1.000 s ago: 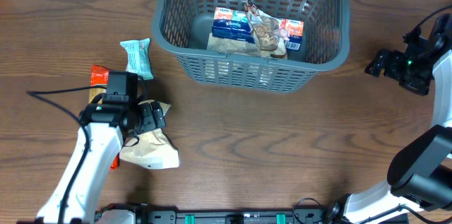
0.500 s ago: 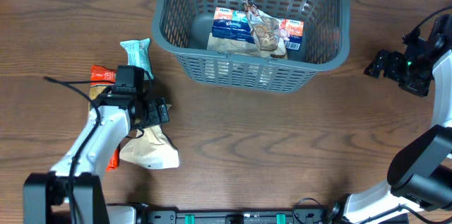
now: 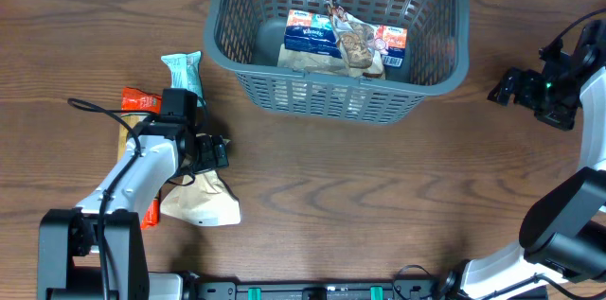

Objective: Pack container
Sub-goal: 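Move the left gripper down over the cream paper bag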

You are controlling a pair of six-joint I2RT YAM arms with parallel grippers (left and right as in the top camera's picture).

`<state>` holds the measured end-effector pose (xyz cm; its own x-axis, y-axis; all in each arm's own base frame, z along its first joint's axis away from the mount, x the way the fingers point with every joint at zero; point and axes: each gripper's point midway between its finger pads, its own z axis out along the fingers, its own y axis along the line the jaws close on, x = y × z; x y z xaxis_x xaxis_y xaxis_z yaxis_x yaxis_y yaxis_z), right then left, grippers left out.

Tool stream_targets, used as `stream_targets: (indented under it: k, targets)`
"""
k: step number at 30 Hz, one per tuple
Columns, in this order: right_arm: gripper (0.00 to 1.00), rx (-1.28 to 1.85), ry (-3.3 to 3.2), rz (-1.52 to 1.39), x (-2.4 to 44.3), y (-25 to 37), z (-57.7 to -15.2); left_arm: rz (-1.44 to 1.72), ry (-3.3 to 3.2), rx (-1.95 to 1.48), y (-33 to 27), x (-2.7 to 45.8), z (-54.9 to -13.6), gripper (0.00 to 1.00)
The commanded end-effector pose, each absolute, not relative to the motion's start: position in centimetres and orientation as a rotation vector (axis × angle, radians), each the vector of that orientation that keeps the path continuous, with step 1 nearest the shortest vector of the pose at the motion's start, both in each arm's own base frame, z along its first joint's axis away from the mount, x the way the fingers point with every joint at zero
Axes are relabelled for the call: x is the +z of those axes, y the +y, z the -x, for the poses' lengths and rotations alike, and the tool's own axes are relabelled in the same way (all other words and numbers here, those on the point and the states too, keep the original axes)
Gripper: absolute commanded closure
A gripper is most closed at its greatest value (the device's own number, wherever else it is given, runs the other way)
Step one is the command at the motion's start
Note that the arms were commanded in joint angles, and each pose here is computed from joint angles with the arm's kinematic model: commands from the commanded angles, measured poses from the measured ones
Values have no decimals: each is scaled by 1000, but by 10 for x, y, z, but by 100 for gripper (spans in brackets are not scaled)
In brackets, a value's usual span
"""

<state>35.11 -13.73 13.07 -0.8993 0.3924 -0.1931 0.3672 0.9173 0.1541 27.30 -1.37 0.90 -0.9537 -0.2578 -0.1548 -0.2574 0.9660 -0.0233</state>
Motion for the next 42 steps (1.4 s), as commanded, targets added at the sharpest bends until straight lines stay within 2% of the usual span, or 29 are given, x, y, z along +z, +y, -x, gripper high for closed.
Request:
stream_targets:
  k: [1,17,22,26,31,34,42]
  targets:
    - [1,185,2865,-585,128,-136,-349,368,2968,0,-14,6,-273,1]
    - [1,185,2871,-571,128,-135,-349,376,3021,32,-11,-7,-252,3]
    - [1,187,2874,-573,128,-135,-348,375,3020,32,-11,-7,-252,31]
    - [1,188,2877,-573,128,-135,-347,375,3017,31,-11,-7,-253,37]
    - [1,190,2881,-575,127,-134,-346,375,3017,25,-12,-7,-253,66]
    - [1,191,2883,-575,127,-134,-346,375,3014,24,-12,-7,-254,71]
    - [1,191,2884,-576,127,-134,-345,356,2977,-178,-34,8,-267,72]
